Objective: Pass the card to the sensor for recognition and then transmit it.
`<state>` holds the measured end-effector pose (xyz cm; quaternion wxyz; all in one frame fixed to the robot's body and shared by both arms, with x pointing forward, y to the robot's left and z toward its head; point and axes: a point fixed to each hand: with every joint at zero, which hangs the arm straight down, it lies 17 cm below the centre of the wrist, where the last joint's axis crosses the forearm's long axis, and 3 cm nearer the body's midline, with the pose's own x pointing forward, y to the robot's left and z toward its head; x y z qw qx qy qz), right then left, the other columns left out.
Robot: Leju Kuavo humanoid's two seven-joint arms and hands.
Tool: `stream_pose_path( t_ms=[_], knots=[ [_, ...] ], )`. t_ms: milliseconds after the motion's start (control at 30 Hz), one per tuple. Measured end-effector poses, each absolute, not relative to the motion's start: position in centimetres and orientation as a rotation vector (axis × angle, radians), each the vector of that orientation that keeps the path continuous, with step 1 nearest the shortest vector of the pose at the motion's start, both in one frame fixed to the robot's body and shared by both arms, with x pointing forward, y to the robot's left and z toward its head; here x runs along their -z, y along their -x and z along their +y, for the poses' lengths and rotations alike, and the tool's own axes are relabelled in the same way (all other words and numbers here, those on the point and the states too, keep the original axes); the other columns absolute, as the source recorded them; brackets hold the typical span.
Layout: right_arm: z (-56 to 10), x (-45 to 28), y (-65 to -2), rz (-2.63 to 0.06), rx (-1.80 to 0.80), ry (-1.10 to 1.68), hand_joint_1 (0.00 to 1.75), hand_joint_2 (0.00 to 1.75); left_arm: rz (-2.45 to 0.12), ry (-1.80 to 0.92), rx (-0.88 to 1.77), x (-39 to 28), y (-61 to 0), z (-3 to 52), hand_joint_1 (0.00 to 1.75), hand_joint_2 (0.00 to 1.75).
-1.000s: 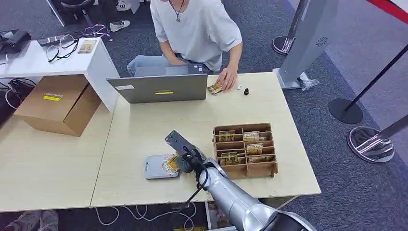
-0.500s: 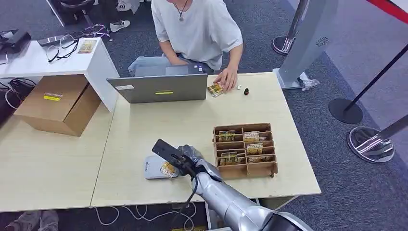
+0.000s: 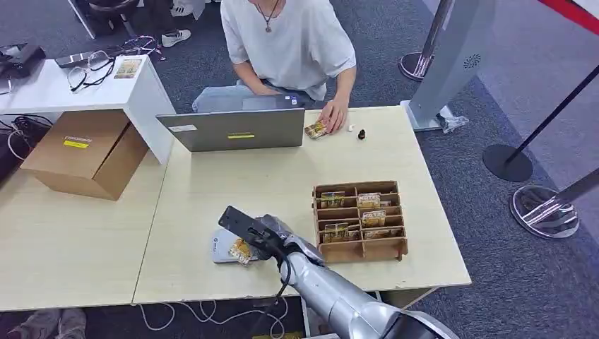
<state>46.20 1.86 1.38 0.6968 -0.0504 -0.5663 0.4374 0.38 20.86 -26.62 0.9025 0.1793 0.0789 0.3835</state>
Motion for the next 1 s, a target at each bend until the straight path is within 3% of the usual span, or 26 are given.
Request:
stream_pose_path(
  t_ms=[567,1000],
  knots=[
    [5.5,-11.3,-46.4,-1.595,-0.914,-0.084,1.75,1.75,0.126,-0.349,-0.804,26.8,-1.1,20.7,0.00,0.00],
    [2.6,-21.4,-47.7,-1.984,-0.895,0.104,1.75,1.75,0.103,-0.344,-0.808,26.8,-1.5,20.8,0.00,0.00]
  ],
)
